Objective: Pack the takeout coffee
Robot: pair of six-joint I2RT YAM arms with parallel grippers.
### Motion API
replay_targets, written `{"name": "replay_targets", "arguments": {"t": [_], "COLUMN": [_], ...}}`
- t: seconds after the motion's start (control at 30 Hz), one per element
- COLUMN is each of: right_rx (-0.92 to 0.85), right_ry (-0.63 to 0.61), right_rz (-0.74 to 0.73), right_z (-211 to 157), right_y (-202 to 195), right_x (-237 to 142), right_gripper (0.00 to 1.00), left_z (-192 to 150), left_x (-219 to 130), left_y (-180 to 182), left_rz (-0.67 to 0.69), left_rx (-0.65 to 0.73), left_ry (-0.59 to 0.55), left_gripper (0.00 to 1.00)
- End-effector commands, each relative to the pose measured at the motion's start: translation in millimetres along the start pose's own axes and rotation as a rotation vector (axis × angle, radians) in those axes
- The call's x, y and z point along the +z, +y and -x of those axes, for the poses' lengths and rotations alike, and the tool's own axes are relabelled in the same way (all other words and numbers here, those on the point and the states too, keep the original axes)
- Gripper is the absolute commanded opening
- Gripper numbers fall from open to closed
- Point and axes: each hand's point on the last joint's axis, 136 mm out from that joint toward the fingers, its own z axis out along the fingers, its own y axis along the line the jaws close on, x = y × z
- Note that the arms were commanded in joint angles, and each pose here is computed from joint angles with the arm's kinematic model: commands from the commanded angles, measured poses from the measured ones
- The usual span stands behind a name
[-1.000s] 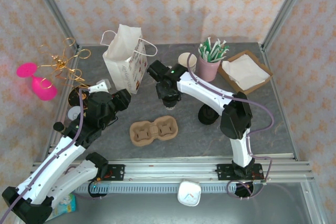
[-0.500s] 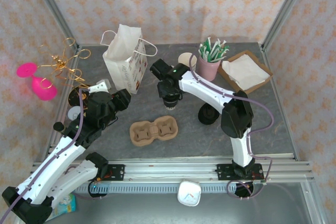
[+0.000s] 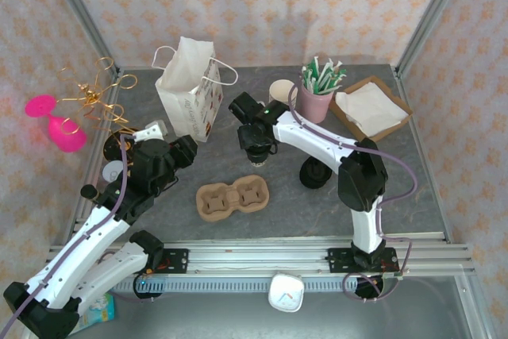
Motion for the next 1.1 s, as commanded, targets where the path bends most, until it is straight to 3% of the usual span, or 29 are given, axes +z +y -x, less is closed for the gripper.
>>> {"name": "replay_targets", "arguments": {"t": [0.0, 0.4, 1.07], "right_rx": [-0.007, -0.004, -0.032], "right_ry": [0.105, 0.075, 0.103], "right_rz": [-0.067, -0.117, -0.131], "right_z": [-28, -21, -35], "right_y": [-12, -21, -22], "right_x": [15, 9, 24], "right_gripper": [0.72, 0.79, 0.73], "left_z": [2, 3, 3], "left_x": [-1, -3, -5], "left_y": [6, 5, 0], "left_rz": [0.019, 0.01, -0.014], "left_rx": [0.016, 0.016, 0.013], "left_ry": [-0.016, -0.013, -0.008], "left_gripper": [0.47, 0.47, 0.47]}}
